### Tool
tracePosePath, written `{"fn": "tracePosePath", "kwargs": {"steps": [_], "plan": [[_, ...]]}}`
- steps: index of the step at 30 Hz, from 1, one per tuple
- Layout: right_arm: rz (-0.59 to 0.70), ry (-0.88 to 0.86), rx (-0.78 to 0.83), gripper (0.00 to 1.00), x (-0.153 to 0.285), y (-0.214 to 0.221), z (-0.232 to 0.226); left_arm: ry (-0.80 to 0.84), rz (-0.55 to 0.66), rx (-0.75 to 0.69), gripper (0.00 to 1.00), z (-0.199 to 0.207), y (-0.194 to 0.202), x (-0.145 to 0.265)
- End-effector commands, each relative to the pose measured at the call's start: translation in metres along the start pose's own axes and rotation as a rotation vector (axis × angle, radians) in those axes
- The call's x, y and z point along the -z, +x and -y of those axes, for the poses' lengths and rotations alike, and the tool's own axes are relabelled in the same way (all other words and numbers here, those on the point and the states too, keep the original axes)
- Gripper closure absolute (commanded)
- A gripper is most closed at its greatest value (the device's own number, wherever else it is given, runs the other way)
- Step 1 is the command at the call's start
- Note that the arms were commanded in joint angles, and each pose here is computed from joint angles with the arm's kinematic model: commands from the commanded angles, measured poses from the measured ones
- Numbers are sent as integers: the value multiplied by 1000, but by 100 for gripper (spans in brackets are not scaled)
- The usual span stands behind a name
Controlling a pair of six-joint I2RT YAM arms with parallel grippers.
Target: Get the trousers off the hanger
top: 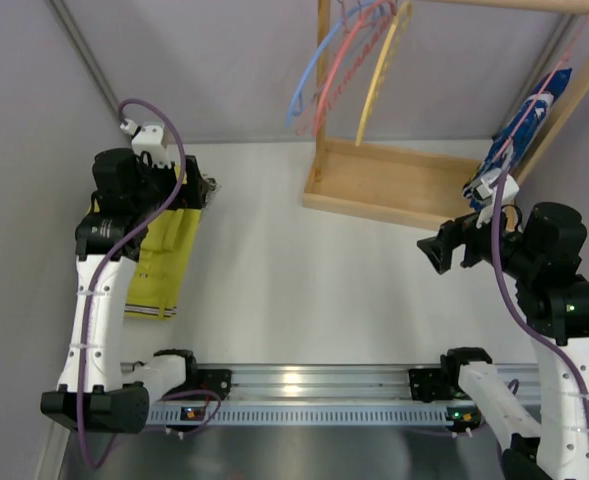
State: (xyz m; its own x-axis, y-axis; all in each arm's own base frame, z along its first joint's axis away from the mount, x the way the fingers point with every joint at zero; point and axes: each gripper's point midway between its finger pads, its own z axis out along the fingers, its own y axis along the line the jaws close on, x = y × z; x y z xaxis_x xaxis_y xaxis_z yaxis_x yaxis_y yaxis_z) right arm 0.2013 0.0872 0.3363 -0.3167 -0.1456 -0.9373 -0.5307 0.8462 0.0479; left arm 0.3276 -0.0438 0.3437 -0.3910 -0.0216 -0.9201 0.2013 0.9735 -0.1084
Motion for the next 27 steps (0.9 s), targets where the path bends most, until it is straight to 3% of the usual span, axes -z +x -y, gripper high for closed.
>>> {"fn": "tracePosePath", "kwargs": {"steps": [1, 9, 17, 21, 26, 27], "plan": [[110, 11, -3, 1, 12, -35, -3, -32, 17, 3, 2, -6, -9, -1], [260, 51, -182, 1, 31, -116, 7, 136, 33, 12, 2, 22, -36, -14], [401, 159, -385, 1, 41, -196, 65, 173, 43, 59, 2, 27, -43, -27], [463, 136, -526, 1, 53, -213, 93, 156, 74, 37, 2, 25, -50, -25], [569, 134, -841, 3, 72, -203, 176, 147, 98, 39, 2, 24, -47, -23], [583, 131, -844, 4, 74, -203, 183, 149, 113, 37, 2, 25, -50, -22]]}}
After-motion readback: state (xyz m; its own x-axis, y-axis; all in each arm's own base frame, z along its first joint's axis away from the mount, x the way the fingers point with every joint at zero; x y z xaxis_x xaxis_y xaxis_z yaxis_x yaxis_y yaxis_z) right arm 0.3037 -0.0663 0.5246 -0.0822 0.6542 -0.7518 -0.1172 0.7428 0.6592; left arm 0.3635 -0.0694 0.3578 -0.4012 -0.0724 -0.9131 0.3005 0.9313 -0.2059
